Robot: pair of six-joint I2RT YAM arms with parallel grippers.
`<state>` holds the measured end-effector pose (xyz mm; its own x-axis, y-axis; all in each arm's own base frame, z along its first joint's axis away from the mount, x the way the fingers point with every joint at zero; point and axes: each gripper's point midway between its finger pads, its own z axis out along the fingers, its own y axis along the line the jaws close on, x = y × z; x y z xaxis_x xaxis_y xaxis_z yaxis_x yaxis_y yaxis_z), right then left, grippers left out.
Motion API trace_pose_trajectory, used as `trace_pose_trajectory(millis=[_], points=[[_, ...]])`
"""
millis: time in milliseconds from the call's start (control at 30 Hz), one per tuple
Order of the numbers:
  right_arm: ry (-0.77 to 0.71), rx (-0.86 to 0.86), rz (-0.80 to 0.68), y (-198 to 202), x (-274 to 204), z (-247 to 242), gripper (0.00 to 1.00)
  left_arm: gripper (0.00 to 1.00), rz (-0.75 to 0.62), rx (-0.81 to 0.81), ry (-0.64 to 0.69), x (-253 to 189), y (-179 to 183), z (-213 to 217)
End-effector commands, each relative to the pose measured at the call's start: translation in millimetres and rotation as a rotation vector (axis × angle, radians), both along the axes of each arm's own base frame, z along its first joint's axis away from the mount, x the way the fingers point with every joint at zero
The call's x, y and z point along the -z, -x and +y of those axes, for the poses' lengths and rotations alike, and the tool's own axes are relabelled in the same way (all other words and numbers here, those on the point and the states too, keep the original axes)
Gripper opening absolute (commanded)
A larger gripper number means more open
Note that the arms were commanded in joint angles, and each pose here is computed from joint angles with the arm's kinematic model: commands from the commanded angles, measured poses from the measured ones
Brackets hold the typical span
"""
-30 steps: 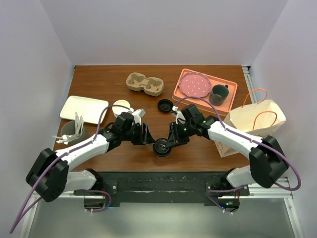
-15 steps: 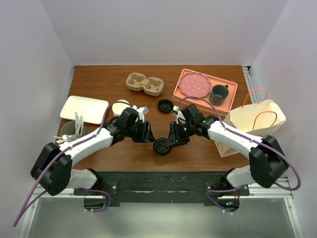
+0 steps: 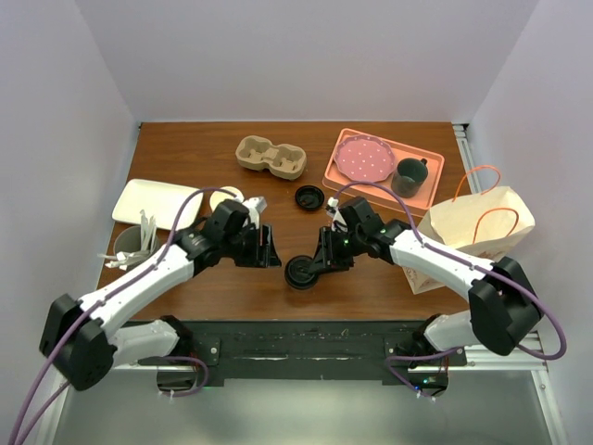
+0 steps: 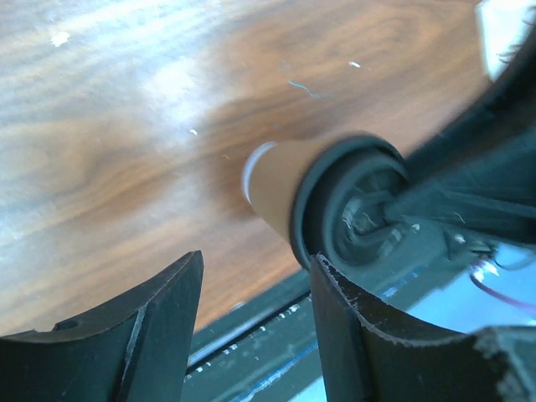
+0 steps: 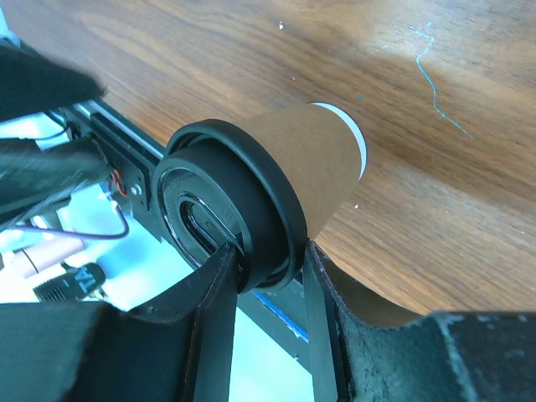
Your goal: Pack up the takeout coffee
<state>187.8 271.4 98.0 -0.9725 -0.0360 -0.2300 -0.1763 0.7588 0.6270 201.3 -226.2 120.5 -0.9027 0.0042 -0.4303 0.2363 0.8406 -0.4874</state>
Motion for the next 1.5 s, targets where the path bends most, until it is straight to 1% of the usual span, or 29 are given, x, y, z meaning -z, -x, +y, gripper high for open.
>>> trace_pose_trajectory(millis=[0,33,100,200,233,300,533,867,967,1133,1233,1367,1467], points=[[0.155,0.123,-0.008,-8,32,-26,0.24,0.58,0.032,0.003,0.149,-10,24,-7],[0.155,0.128,-0.012,-9,31,-26,0.24,0.58,0.015,0.003,0.196,-11,27,-9],[0.148,0.144,-0.009,-10,29,-25,0.24,0.56,0.044,0.003,0.271,-14,34,-17],[0.145,0.171,-0.006,-13,28,-25,0.24,0.53,0.057,0.006,0.346,-11,39,-24],[0.143,0.175,-0.005,-13,28,-24,0.24,0.52,0.067,0.005,0.352,-5,42,-24],[0.134,0.185,-0.004,-15,27,-23,0.24,0.52,0.062,0.012,0.393,-9,42,-30],[0.124,0.19,-0.002,-16,25,-21,0.24,0.52,0.055,0.002,0.406,0,36,-36],[0.128,0.182,-0.007,-15,24,-21,0.24,0.5,0.075,-0.007,0.332,27,30,-35],[0.137,0.178,-0.006,-14,26,-23,0.24,0.5,0.082,-0.025,0.293,35,28,-31],[0.161,0.171,0.003,-10,33,-28,0.24,0.49,0.134,-0.101,0.149,62,31,-10],[0.179,0.165,0.015,-6,40,-32,0.24,0.49,0.157,-0.139,0.09,75,35,2],[0.201,0.155,0.031,-1,50,-36,0.24,0.49,0.196,-0.172,0.047,91,42,11],[0.207,0.148,0.034,0,53,-37,0.24,0.49,0.188,-0.166,0.047,88,41,11]])
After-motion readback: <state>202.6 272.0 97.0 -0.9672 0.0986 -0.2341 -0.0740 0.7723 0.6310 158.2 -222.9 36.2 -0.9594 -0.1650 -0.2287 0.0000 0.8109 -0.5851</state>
